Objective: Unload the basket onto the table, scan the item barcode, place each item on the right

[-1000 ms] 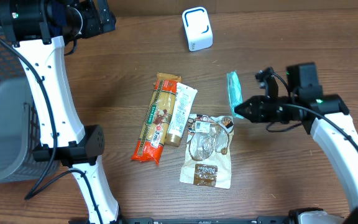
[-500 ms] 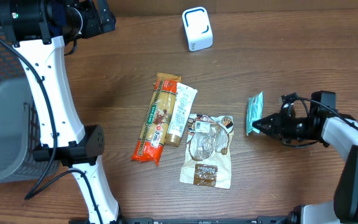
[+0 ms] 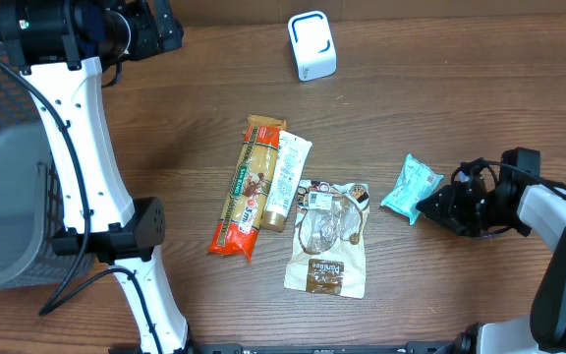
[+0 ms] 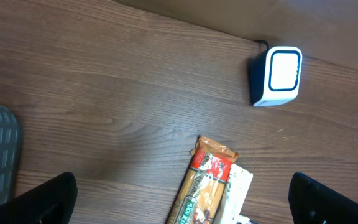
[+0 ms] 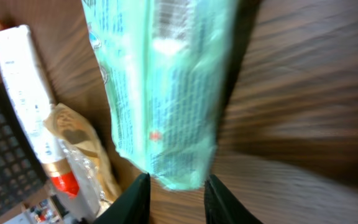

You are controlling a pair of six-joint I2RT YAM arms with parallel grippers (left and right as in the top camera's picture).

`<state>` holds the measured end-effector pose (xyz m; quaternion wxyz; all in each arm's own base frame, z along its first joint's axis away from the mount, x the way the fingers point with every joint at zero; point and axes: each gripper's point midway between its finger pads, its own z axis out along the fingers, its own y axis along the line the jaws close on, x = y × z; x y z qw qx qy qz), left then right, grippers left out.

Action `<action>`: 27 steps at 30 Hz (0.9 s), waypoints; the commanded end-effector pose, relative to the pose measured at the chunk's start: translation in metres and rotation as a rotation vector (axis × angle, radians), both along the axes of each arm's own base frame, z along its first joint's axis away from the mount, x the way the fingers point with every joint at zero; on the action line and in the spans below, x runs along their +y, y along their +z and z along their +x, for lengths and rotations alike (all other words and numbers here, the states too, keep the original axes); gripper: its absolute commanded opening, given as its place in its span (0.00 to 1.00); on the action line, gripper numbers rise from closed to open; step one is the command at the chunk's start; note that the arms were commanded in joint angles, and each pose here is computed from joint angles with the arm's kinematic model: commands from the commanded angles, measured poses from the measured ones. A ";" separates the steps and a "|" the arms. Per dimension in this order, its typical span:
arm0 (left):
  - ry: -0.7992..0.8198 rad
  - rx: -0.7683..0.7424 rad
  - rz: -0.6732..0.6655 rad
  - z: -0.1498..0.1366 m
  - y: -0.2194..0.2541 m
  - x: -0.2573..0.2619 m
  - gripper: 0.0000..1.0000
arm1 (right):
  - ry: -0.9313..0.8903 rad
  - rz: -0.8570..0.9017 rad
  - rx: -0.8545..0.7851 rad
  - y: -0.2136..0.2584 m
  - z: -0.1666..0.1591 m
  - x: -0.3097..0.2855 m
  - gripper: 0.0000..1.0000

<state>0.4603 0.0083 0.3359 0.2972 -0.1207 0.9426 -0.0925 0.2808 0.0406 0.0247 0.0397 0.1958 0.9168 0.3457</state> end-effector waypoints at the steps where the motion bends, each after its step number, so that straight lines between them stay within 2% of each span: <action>1: -0.010 -0.020 0.007 -0.004 0.008 -0.005 0.99 | -0.011 -0.100 -0.019 0.009 0.018 -0.020 0.33; 6: -0.010 -0.020 0.008 -0.004 0.008 -0.005 1.00 | 0.012 -0.126 -0.010 0.036 0.031 -0.021 0.35; 9: -0.010 -0.020 0.008 -0.004 0.008 -0.005 1.00 | 0.075 -0.128 -0.029 0.044 0.035 0.000 0.36; 13: -0.010 -0.020 0.007 -0.004 0.008 -0.005 1.00 | 0.123 -0.130 -0.050 0.042 0.041 0.034 0.36; 18: -0.010 -0.020 0.007 -0.004 0.008 -0.005 1.00 | 0.015 -0.336 -0.061 0.024 0.061 0.051 0.36; 21: -0.012 -0.020 0.007 -0.004 0.008 -0.006 1.00 | 0.015 -0.379 -0.091 0.020 0.066 0.065 0.36; 27: -0.010 -0.020 0.008 -0.004 0.008 -0.005 1.00 | 0.070 -0.399 -0.044 0.006 0.053 0.077 0.36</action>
